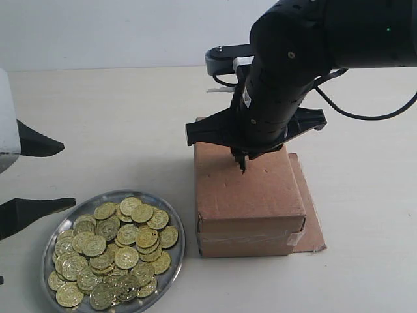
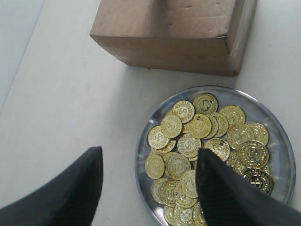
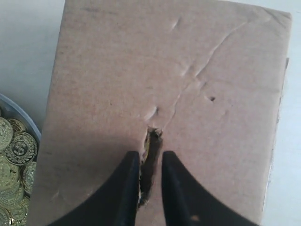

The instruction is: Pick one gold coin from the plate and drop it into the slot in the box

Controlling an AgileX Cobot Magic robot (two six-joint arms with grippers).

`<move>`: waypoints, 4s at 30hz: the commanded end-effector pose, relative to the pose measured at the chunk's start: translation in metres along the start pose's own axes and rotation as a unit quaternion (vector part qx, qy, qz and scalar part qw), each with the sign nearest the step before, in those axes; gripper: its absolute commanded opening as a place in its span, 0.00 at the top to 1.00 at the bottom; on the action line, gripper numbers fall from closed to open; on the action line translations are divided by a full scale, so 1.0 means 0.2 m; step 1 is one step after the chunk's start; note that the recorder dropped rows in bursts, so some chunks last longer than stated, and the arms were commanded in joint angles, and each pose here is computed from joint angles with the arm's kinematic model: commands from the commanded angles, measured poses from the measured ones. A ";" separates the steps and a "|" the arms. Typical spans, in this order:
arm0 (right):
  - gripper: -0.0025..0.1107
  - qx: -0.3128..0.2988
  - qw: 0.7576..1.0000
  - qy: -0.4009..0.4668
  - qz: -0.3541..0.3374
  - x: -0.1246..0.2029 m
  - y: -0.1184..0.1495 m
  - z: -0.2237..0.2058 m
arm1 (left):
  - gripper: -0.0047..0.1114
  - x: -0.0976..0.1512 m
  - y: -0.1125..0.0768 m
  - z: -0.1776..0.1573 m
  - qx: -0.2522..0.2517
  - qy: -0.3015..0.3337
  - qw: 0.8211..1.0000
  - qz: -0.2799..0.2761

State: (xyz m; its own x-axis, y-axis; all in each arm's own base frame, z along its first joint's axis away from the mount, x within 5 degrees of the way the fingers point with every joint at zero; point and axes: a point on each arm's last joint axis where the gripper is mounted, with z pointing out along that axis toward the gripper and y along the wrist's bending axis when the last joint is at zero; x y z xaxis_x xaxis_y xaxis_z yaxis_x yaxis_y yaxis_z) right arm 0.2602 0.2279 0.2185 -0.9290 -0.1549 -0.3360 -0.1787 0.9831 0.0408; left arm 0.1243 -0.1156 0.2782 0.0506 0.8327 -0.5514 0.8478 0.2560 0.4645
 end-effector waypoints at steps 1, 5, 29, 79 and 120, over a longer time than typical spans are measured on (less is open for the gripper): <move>0.69 -0.002 1.000 -0.010 0.002 -0.02 0.00 -0.01 | 0.47 0.00 0.00 -0.01 0.000 -0.005 1.000 -0.011; 0.74 0.000 0.999 -0.034 -0.010 -0.04 -0.02 -0.06 | 0.53 0.00 0.00 -0.01 -0.001 -0.006 1.000 -0.011; 0.98 -0.066 0.833 -0.547 -0.055 0.86 -0.88 -1.14 | 0.96 0.27 -0.23 -0.27 -0.071 -0.303 0.850 -0.425; 0.98 -0.299 0.814 -0.498 -0.002 1.17 -0.76 -0.37 | 0.96 0.49 -0.41 -0.03 -0.063 -0.251 0.867 -0.425; 0.98 0.068 0.828 -0.545 0.112 1.17 -0.98 -0.35 | 0.96 0.49 -0.41 -0.03 -0.063 -0.251 0.868 -0.424</move>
State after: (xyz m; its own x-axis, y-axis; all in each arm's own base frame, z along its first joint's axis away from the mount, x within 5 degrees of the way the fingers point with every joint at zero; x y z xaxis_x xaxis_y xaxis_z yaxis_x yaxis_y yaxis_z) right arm 0.0564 -0.0062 0.1994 -0.0714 0.1603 -0.9845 0.0556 0.9861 0.1565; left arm 0.0568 -0.0530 0.1900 -0.3172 0.0109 -0.9483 0.6299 0.7499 -0.2021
